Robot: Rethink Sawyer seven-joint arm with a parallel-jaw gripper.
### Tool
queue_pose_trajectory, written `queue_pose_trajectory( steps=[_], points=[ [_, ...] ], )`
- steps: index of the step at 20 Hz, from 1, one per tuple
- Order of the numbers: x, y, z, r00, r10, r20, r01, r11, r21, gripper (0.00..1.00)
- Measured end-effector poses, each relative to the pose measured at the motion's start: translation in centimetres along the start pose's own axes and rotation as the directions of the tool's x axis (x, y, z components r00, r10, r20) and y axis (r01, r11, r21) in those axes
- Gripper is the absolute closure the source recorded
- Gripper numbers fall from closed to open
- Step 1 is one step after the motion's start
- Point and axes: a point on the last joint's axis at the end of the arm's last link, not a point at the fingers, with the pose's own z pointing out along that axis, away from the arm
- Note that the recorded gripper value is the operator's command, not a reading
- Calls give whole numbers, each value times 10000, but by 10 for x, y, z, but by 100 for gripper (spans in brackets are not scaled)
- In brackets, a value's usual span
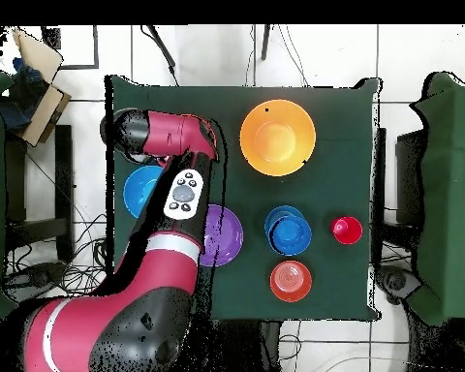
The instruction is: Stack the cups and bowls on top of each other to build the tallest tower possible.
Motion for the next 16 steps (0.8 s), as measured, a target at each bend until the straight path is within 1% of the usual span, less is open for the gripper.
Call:
queue_pose_trajectory(
  steps=[5,7,10,11,14,16],
  points=[
    [-8,2,-15,9989,-41,-460,50,9998,202,0],
    [-9,3,-17,9986,-42,-518,53,9997,226,0],
    [-16,3,-27,9973,-48,-730,72,9995,321,0],
    [-21,4,-32,9973,-53,-729,75,9995,296,0],
    [-26,8,-36,9981,-78,-615,90,9998,190,0],
    [-33,14,-40,9989,-153,-443,155,9999,59,0]
  ],
)
